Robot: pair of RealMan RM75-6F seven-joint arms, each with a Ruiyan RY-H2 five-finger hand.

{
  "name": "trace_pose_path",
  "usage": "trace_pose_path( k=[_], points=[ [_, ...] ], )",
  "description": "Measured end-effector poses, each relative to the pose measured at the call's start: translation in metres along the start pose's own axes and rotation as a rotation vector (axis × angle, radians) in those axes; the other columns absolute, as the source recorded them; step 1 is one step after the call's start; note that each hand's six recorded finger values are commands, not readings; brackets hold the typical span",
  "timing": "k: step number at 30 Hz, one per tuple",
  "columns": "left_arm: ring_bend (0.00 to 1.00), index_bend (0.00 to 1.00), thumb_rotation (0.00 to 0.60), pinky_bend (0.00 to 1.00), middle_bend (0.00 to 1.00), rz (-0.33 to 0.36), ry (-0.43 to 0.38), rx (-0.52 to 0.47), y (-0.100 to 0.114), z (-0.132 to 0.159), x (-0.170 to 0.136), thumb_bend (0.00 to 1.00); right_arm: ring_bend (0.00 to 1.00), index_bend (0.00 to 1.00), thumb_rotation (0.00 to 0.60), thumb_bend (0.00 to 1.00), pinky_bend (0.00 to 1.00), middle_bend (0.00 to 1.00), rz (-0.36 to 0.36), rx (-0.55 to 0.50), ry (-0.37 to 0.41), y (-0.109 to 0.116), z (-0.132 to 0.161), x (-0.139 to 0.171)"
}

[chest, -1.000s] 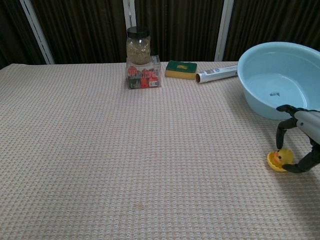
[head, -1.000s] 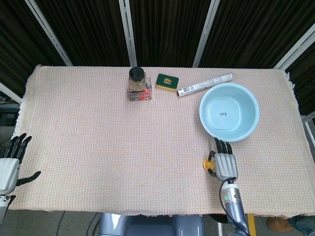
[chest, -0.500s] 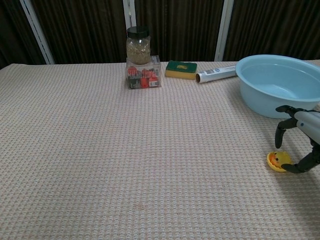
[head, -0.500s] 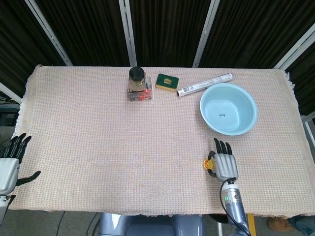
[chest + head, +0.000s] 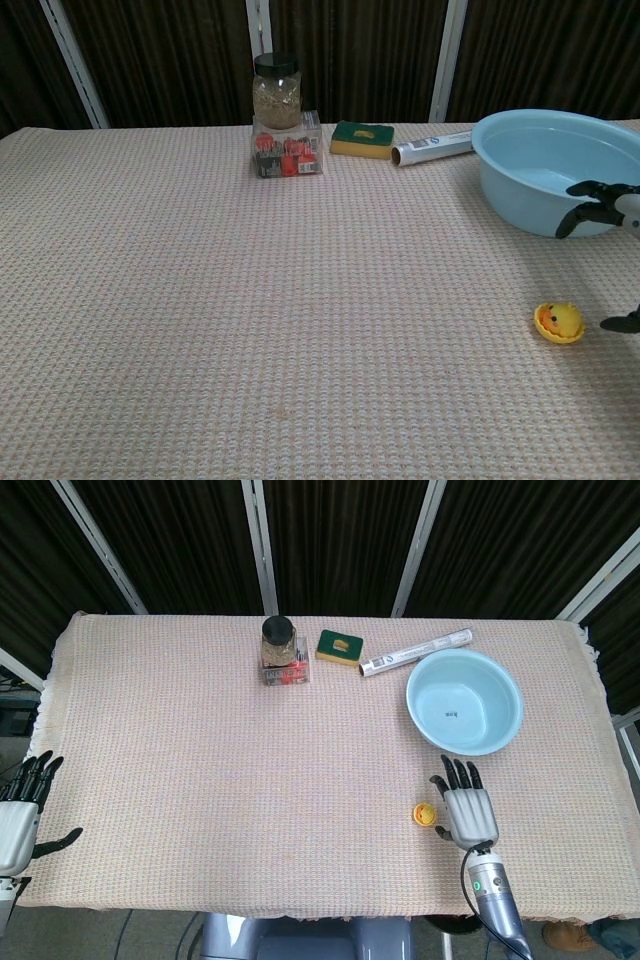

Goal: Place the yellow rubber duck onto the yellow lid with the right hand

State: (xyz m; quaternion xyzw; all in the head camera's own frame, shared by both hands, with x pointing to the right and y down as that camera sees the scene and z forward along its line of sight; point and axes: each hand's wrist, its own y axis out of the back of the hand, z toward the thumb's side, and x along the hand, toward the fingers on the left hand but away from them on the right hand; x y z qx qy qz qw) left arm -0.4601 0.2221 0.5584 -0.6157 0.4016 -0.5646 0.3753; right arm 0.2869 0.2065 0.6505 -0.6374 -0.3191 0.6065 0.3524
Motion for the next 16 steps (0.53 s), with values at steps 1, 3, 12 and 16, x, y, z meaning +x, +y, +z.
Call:
trace_pose_path(
  k=[1,3,12,16],
  points=[
    [0.0,0.0,0.6,0.22,0.0,0.0,-0.002,0.003,0.0,0.0,0.0,0.0,0.0,0.12,0.6,0.0,0.0,0.0,-0.006,0.01,-0.002,0.005,-0.004,0.002],
    [0.0,0.0,0.6,0.22,0.0,-0.001,-0.004,0.006,-0.001,0.001,-0.001,0.0,0.0,0.08,0.6,0.0,0.0,0.0,-0.017,0.034,-0.008,0.017,-0.017,0.007],
    [0.0,0.0,0.6,0.22,0.0,-0.004,-0.013,0.019,-0.001,0.003,0.0,0.0,0.0,0.0,0.6,0.0,0.0,0.0,-0.058,0.091,-0.067,0.062,-0.083,0.056],
    [0.0,0.0,0.6,0.22,0.0,0.001,-0.017,0.025,0.0,0.004,-0.002,0.0,0.0,0.0,0.6,0.0,0.0,0.0,-0.048,0.077,-0.104,0.06,-0.105,0.077]
  ],
)
